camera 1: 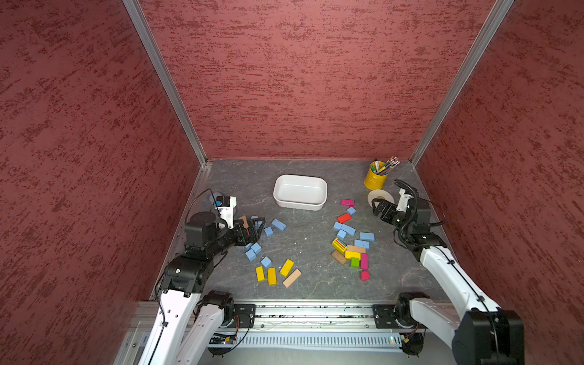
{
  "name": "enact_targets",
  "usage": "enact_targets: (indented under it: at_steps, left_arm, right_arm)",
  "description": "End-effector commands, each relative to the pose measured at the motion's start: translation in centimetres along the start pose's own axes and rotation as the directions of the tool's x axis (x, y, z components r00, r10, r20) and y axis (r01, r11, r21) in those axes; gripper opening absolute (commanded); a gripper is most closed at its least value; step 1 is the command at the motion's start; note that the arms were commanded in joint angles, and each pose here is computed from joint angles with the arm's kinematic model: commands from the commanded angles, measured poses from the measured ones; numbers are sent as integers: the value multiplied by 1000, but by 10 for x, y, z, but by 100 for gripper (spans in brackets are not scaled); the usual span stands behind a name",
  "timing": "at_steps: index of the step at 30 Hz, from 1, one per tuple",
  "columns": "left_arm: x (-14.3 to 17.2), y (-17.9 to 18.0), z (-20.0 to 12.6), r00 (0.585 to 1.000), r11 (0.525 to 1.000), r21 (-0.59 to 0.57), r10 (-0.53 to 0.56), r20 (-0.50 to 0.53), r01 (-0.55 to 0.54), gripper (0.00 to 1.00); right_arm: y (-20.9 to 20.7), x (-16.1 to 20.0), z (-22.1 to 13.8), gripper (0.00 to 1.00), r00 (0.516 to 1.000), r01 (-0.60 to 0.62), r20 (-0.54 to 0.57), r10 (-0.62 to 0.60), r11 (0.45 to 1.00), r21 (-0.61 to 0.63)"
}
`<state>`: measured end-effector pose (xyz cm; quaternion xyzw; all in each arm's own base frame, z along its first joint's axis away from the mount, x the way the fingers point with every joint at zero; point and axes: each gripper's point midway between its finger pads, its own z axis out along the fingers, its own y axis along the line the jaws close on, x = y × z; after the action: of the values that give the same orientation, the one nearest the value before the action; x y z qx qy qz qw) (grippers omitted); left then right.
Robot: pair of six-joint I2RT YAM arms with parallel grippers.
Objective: Pick out the blue building blocks
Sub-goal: Pick up the building block from the center of the board.
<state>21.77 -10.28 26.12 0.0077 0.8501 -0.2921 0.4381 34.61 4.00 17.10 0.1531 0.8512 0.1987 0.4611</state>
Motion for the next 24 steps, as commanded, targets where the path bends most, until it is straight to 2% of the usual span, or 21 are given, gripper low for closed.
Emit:
enact_targets:
  at_steps: [1, 9, 15, 24]
  left_arm:
    - [10, 7, 2, 998, 997, -37, 66, -13, -66, 100]
    - [17, 8, 16, 990, 994, -38, 100, -99, -105, 100]
    - [10, 10, 17, 984, 985, -60, 155, -86, -161, 100]
    - [16, 9, 18, 981, 986, -23, 163, -107, -167, 100]
  right_arm:
    - [-3, 7, 7, 98, 996, 63, -61, -59, 996, 61]
    - [5, 18, 33, 93, 973, 176, -165, -158, 979, 101]
    - [8, 25, 50, 92, 944, 269, -231, -235, 954, 131]
    - [3, 45, 78, 88, 891, 372, -335, -306, 915, 156]
